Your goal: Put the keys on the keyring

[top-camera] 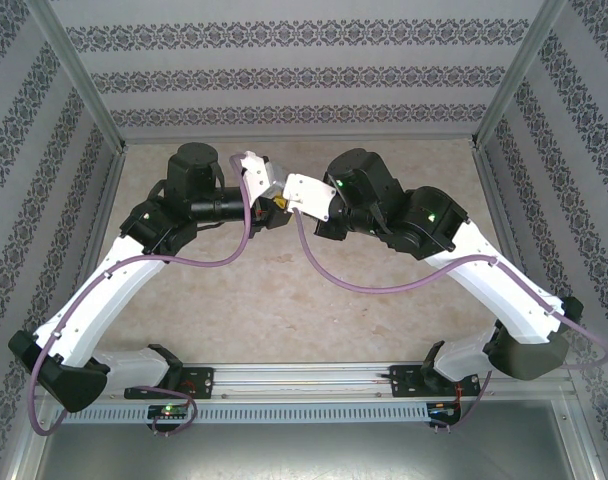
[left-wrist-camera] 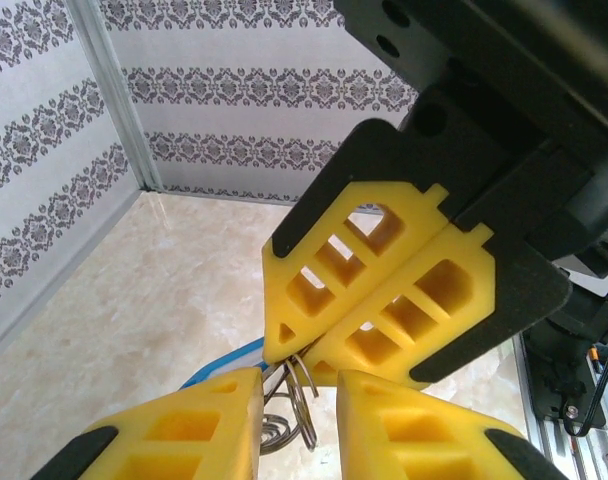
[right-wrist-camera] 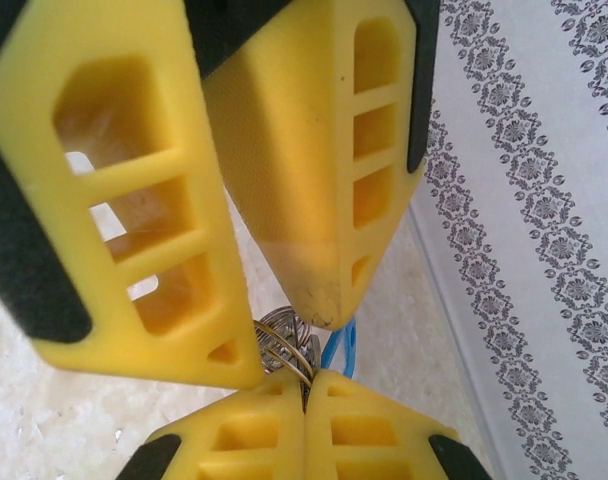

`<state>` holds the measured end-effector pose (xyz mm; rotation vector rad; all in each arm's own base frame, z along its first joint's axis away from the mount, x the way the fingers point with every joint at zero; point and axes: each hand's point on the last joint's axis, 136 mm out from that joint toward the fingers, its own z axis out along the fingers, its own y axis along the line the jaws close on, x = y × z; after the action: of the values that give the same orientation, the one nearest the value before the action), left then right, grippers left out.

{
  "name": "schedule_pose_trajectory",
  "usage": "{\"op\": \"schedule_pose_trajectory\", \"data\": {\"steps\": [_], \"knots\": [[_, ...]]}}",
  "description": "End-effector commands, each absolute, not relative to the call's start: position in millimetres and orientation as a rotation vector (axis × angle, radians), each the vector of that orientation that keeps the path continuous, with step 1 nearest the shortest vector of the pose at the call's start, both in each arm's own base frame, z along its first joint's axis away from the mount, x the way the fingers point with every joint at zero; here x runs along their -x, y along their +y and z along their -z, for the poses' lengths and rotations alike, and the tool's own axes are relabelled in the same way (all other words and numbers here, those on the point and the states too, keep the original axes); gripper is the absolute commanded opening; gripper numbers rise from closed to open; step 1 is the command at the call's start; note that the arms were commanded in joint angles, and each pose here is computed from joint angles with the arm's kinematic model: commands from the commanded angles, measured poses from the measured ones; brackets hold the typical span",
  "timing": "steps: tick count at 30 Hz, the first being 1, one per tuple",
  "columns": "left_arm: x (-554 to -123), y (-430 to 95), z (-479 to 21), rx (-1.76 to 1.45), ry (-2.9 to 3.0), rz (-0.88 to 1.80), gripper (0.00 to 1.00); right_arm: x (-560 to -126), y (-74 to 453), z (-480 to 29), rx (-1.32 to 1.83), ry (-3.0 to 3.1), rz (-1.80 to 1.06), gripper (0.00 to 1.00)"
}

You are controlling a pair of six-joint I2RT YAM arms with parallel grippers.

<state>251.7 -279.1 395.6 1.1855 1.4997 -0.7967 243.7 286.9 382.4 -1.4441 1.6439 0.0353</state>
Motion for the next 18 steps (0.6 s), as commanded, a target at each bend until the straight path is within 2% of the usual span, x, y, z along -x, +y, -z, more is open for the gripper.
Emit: {"op": "schedule_pose_trajectory", "data": {"steps": [1,7,14,18], "knots": [[-248.2,-281.0,-393.2,-1.178,1.507,0.807,0.26,-234.2,293.3,-405.3,1.408,1.553,-0.089,0.00],[-248.2,-280.1,-394.6,-1.173,1.502,0.798,0.30,-230.0,291.1,-405.1,1.415,1.547,-0.090,0.00],[-247.6,-282.5,-399.1,-1.162,1.485,0.819,0.27,-230.1,292.3,-404.1,1.423,1.546,-0.084,0.00],[-247.8,-285.3,-399.5,-1.162,1.481,0.832,0.16,-230.7,291.5,-403.0,1.425,1.549,-0.076,0.00]]}}
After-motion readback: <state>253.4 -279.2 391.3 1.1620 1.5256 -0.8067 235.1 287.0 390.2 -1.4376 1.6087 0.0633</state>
